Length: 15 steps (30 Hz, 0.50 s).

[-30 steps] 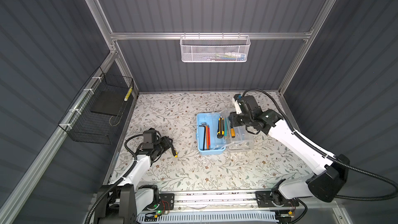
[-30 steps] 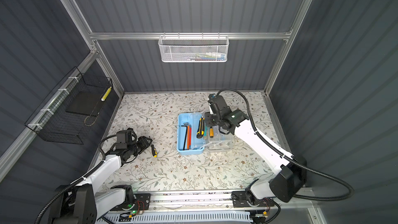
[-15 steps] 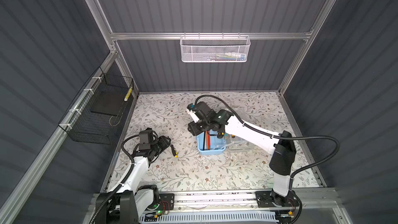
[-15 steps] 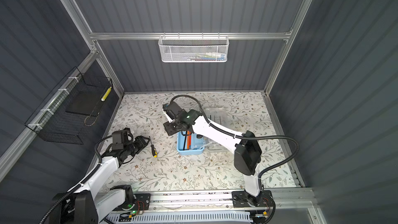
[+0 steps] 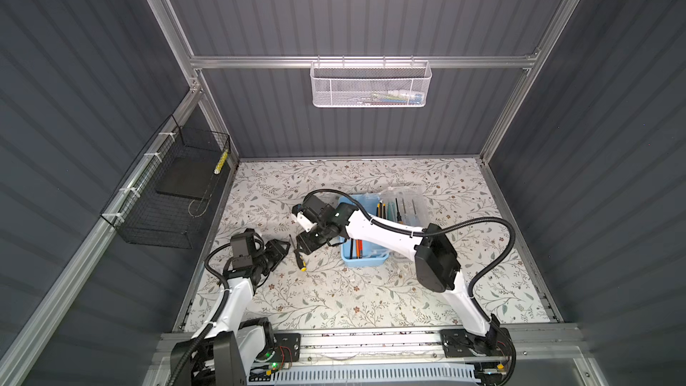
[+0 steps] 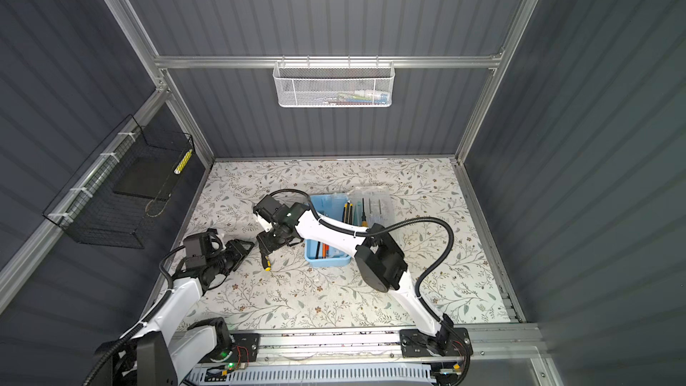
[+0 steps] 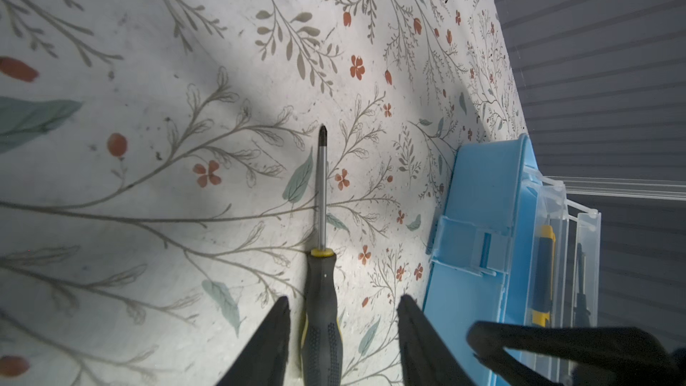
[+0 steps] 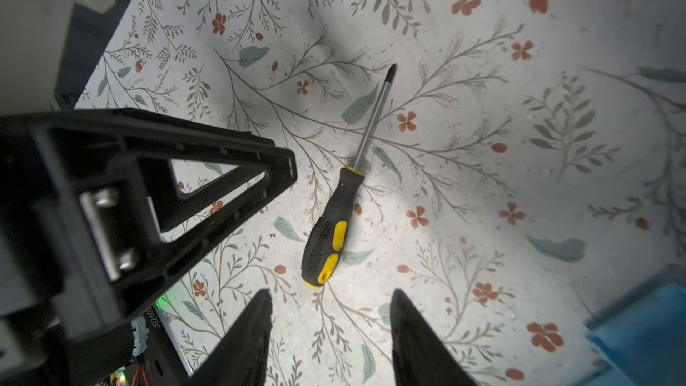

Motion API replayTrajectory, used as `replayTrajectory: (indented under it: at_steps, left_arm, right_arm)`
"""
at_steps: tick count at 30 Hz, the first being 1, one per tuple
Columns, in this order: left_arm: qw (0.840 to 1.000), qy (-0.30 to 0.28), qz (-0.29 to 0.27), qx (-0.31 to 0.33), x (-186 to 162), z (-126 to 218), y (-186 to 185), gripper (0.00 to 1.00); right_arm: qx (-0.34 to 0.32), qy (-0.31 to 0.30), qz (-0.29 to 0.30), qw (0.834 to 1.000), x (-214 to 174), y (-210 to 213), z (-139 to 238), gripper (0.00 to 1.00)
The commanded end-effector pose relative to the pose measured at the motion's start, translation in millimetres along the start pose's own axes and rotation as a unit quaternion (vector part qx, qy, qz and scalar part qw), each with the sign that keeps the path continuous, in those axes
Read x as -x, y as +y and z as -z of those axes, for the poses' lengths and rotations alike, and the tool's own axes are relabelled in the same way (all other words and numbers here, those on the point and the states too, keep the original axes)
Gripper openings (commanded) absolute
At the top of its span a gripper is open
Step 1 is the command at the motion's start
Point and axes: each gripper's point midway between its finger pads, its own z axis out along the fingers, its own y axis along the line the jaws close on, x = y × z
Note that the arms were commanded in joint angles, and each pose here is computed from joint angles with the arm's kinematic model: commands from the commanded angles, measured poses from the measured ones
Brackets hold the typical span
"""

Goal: Pack the tool kit
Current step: 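Open the right gripper and move it over the black-and-yellow screwdriver, then lower the right gripper onto the black-and-yellow screwdriver and close it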

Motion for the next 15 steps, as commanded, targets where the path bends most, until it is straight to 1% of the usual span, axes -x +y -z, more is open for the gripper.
replayTrajectory:
  at_steps: [1,8,15]
  left_arm:
    - [1.000,0.001,0.002,0.012,-4,4,7,0.48]
    - [1.000,0.001,0.005,0.022,-7,3,15,0.48]
    - [1.000,0.004,0.012,0.024,-13,1,21,0.48]
  right_arm:
    - [0.015,0.028,0.000,0.999,-9,11,-13,0.54]
    - [0.002,0.057,0.003,0.998,-20,6,-43,0.53]
    - [-0.020,0.075,0.014,0.997,-31,0,-60,0.50]
